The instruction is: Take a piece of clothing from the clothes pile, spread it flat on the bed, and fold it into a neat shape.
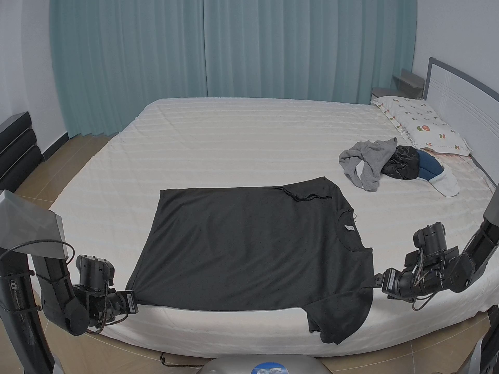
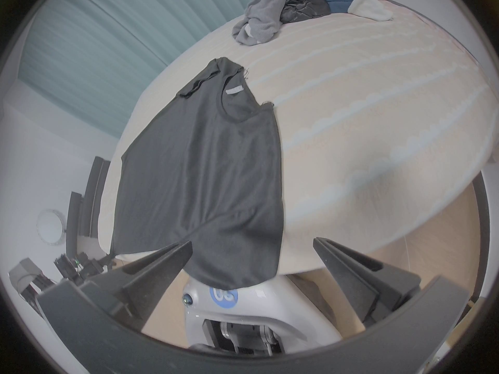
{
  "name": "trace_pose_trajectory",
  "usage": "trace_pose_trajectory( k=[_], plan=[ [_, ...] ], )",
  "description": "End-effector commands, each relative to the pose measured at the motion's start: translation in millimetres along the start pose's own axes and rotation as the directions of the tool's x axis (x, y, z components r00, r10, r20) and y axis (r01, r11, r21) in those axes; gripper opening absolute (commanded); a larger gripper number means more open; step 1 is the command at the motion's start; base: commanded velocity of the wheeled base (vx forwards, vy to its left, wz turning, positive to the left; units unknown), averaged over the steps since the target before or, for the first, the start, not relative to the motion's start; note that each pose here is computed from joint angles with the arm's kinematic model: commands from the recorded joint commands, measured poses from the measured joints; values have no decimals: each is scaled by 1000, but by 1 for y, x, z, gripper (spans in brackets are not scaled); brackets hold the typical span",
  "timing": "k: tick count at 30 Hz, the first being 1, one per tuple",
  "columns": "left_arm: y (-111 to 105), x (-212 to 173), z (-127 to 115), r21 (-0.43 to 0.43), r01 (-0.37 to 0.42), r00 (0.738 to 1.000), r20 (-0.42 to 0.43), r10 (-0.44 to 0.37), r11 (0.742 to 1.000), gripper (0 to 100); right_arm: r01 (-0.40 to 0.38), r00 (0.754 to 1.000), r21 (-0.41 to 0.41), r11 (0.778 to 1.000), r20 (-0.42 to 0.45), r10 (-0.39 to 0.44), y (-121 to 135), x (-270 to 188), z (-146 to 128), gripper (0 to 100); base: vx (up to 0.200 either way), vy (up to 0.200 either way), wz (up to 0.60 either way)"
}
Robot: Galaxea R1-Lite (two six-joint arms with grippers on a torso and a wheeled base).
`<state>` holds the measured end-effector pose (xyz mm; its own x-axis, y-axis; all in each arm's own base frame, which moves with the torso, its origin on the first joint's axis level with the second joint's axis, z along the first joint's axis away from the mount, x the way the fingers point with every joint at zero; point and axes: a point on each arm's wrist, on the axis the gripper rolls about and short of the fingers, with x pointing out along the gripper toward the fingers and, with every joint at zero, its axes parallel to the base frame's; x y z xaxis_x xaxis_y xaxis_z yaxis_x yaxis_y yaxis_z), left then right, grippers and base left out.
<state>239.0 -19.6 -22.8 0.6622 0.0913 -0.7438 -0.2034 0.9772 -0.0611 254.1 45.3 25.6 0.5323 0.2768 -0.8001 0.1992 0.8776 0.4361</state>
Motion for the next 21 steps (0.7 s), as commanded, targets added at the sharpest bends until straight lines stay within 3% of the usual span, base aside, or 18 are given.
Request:
trace_pose_trajectory(
  k=[1, 4, 11, 12, 21],
  plan=[
    [0, 1, -1, -1, -2, 1000, -5, 2, 1000, 0, 7, 1000, 41, 999, -13, -6, -11, 18, 11, 100, 0, 0, 0],
    [1, 1, -1, -2, -3, 1000, -3, 2, 1000, 0, -46, 998, 44, 998, -35, 48, -17, 31, 8, 100, 0, 0, 0],
    [0, 2, 0, -5, -2, 1000, 0, 2, 1000, 0, -68, 998, 17, 998, -8, 69, -25, 49, 9, 100, 0, 0, 0],
    [0, 2, 0, -5, -2, 1000, 0, 2, 1000, 0, -67, 998, 20, 998, -10, 67, -25, 50, 8, 0, 0, 0, 0],
    [1, 6, -3, -5, -7, 1000, -16, 7, 1000, 0, -50, 999, 17, 999, -14, 50, -33, 56, 7, 0, 0, 0, 0]
  ],
)
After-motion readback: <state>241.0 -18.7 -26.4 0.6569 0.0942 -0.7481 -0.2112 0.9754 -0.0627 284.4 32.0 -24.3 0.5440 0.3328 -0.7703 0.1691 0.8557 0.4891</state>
